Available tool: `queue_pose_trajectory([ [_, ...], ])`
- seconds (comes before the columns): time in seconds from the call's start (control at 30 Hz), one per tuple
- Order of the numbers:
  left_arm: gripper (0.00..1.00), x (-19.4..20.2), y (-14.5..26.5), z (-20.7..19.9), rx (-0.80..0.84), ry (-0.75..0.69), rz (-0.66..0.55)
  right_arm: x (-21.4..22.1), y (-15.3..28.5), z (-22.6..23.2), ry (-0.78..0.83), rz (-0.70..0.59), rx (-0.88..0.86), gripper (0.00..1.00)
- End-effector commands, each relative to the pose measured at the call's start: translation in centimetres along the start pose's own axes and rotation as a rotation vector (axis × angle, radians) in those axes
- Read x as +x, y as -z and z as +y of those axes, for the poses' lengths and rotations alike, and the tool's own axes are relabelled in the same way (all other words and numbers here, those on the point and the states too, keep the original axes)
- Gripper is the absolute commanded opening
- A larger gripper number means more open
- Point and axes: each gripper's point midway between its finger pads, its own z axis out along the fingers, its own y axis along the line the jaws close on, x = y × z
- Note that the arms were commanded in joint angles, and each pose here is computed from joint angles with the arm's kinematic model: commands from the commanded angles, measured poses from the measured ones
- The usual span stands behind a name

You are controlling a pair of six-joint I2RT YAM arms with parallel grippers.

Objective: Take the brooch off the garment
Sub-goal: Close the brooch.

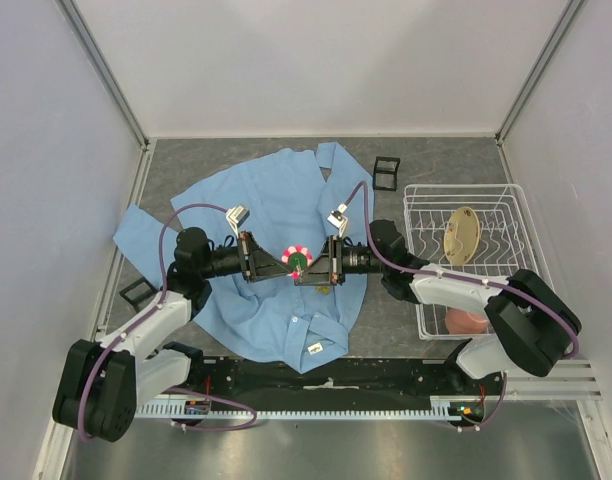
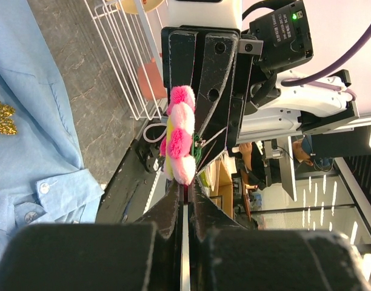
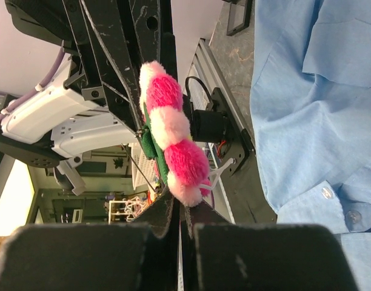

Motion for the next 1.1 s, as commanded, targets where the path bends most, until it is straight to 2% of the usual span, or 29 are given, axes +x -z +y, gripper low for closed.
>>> queue_pose_trajectory([
  [0.0,0.02,0.9,0.1,-0.6,0.015,-0.050,0.041,-2.4,-0.4,2.3,0.002,-0.067,-0.032,0.00],
  [0.13,0.02,0.8,0.0,-0.5,-0.001,-0.089,0.050,-3.0,-0.6,2.6,-0.029,-0.070,0.018,0.00],
  [0.2,0.02,1.0,0.0,-0.1,-0.030,-0.091,0.056,-2.8,-0.4,0.6,-0.119,-0.061,0.148,0.00],
  [0.3,0.02,0.4,-0.1,-0.2,-0.065,-0.191,0.026,-3.6,-0.3,0.3,-0.178,-0.073,0.251,0.00],
  [0.47,0.02,0.3,-0.1,0.1,-0.133,-0.301,0.017,-4.6,-0.4,1.9,-0.256,-0.107,0.242,0.00],
  [0.67,0.02,0.3,0.0,0.9,-0.218,-0.382,0.035,-4.7,-0.5,1.1,-0.352,-0.119,0.299,0.00],
  [0.8,0.02,0.3,-0.1,1.1,-0.256,-0.426,0.053,-5.3,-0.8,1.2,-0.347,-0.132,0.321,0.00],
  [1.07,0.02,0.7,-0.9,-0.5,-0.227,-0.456,0.064,-5.4,-2.0,0.2,-0.336,-0.125,0.379,0.00],
])
